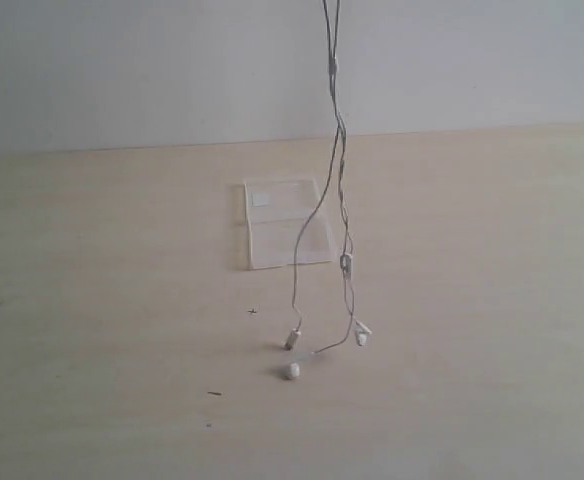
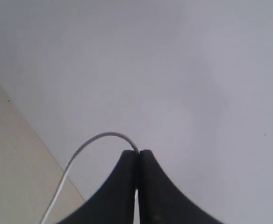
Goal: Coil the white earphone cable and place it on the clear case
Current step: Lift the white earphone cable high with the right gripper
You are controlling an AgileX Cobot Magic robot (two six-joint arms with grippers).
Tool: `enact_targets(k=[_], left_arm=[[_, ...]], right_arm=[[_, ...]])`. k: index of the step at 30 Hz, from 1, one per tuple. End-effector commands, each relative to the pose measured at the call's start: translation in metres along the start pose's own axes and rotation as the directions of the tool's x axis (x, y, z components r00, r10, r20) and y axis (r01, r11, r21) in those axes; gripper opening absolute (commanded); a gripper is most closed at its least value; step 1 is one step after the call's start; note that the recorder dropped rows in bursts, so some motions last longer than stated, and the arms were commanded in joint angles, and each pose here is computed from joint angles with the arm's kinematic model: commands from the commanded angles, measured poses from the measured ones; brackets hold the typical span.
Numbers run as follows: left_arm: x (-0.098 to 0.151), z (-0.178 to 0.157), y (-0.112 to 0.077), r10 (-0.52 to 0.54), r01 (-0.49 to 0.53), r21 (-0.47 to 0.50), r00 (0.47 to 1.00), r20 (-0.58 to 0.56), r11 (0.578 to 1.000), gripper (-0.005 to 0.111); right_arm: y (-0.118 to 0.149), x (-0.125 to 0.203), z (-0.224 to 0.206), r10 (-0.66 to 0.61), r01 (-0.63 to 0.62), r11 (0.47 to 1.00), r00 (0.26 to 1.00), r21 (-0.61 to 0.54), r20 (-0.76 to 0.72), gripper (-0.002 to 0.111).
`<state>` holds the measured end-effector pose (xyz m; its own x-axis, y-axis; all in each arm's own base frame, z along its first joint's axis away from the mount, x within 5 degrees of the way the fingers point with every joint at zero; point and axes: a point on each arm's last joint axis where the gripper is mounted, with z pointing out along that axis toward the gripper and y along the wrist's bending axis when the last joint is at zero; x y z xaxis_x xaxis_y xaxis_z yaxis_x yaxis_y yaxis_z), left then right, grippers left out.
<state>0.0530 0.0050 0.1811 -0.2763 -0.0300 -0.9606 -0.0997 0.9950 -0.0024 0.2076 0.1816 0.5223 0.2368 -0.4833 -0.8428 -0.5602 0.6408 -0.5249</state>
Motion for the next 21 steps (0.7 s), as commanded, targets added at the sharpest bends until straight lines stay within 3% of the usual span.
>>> enact_targets(k=[1, 6, 8, 10, 11, 17, 21], left_arm=[[0.0, 0.0, 0.0, -0.005, 0.005, 0.002, 1.0, 0.014, 1.0, 0.0], [-0.003, 0.0, 0.001, 0.011, -0.01, -0.006, 0.999, 0.049, 1.0, 0.0], [-0.011, -0.001, -0.002, -0.134, 0.13, 0.035, 0.982, 0.134, 0.991, 0.0], [-0.023, -0.003, -0.002, -0.302, 0.287, 0.096, 0.922, 0.243, 0.953, 0.0], [-0.027, -0.005, -0.001, -0.334, 0.316, 0.111, 0.897, 0.29, 0.942, 0.0], [-0.047, -0.014, 0.006, -0.34, 0.321, 0.129, 0.785, 0.518, 0.938, 0.0], [-0.048, -0.014, 0.006, -0.339, 0.321, 0.129, 0.78, 0.526, 0.938, 0.0]], right_arm=[[-0.002, -0.005, -0.005, 0.018, -0.018, 1.0, 1.0, 0.004, 0.026, 0.0], [-0.003, -0.006, -0.005, 0.017, -0.018, 1.0, 0.999, 0.01, 0.043, 0.0], [-0.005, -0.009, -0.007, 0.018, -0.019, 1.0, 0.998, 0.017, 0.055, 0.0], [-0.008, -0.014, -0.01, 0.02, -0.022, 0.999, 0.997, 0.027, 0.072, 0.0], [-0.01, -0.017, -0.012, 0.021, -0.024, 0.999, 0.996, 0.033, 0.083, 0.0], [-0.017, -0.024, -0.023, 0.034, -0.036, 0.999, 0.997, 0.035, 0.068, 0.0], [-0.017, -0.024, -0.023, 0.053, -0.054, 0.998, 0.997, 0.027, 0.062, 0.0]])
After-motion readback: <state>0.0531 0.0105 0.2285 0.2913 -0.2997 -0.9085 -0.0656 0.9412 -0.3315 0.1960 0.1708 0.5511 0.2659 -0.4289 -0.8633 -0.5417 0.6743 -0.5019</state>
